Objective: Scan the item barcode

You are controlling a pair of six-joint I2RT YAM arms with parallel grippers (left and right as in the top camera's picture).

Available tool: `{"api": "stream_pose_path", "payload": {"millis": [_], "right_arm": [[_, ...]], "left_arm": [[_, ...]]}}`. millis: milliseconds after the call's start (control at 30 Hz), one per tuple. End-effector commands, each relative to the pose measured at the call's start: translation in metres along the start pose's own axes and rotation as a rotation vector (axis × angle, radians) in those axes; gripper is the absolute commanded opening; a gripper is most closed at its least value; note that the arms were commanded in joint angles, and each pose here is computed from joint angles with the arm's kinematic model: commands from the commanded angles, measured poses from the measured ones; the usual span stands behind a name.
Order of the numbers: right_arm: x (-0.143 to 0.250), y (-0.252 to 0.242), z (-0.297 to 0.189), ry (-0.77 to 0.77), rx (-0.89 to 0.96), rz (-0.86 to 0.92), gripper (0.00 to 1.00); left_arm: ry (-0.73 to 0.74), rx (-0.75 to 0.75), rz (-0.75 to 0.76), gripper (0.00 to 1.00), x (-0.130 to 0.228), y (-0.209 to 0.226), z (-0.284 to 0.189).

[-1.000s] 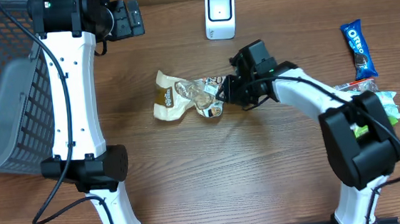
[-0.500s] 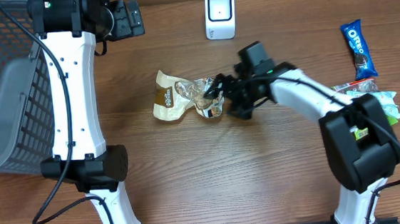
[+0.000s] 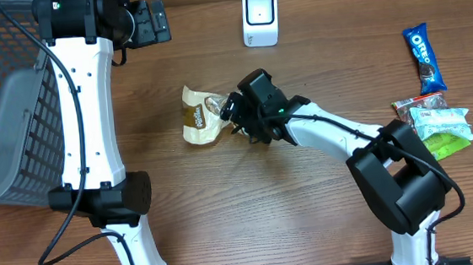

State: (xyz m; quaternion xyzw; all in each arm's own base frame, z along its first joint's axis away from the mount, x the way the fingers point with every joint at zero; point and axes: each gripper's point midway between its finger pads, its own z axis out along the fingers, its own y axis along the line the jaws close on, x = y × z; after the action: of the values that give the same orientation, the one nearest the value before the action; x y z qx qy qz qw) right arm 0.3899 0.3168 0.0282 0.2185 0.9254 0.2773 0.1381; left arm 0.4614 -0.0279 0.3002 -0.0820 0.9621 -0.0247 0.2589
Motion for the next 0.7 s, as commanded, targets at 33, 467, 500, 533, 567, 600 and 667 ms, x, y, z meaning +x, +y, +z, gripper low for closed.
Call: {"api": "stream_pose_path", "payload": {"millis": [33, 467, 500, 533, 567, 600, 667], "right_arm": [[-0.007, -0.030, 0.020, -0.052, 0.093, 0.009, 0.83], [-0.014, -0.032, 0.006, 0.218, -0.069, -0.023, 0.29], [-0.018, -0.032, 0.002, 0.239, -0.100, -0.052, 0.29], [-0.022, -0.032, -0.001, 0.256, -0.134, -0.093, 0.29], [-0.026, -0.033, -0.005, 0.265, -0.159, -0.132, 0.25], [-0.030, -0.034, -0.008, 0.268, -0.183, -0.172, 0.22], [-0.040, -0.036, -0.016, 0.274, -0.238, -0.262, 0.15]], "left_arm": [[-0.009, 0.000, 0.001, 0.99, -0.002, 0.000, -0.003], [-0.009, 0.000, 0.001, 1.00, -0.002, 0.000, -0.003], [-0.009, 0.000, 0.001, 1.00, -0.002, 0.000, -0.003], [-0.009, 0.000, 0.001, 1.00, -0.002, 0.000, -0.003], [-0.009, 0.000, 0.001, 1.00, -0.002, 0.000, -0.003], [-0.009, 0.000, 0.001, 1.00, -0.002, 0.000, -0.003], [-0.009, 0.000, 0.001, 1.00, -0.002, 0.000, -0.003]]}}
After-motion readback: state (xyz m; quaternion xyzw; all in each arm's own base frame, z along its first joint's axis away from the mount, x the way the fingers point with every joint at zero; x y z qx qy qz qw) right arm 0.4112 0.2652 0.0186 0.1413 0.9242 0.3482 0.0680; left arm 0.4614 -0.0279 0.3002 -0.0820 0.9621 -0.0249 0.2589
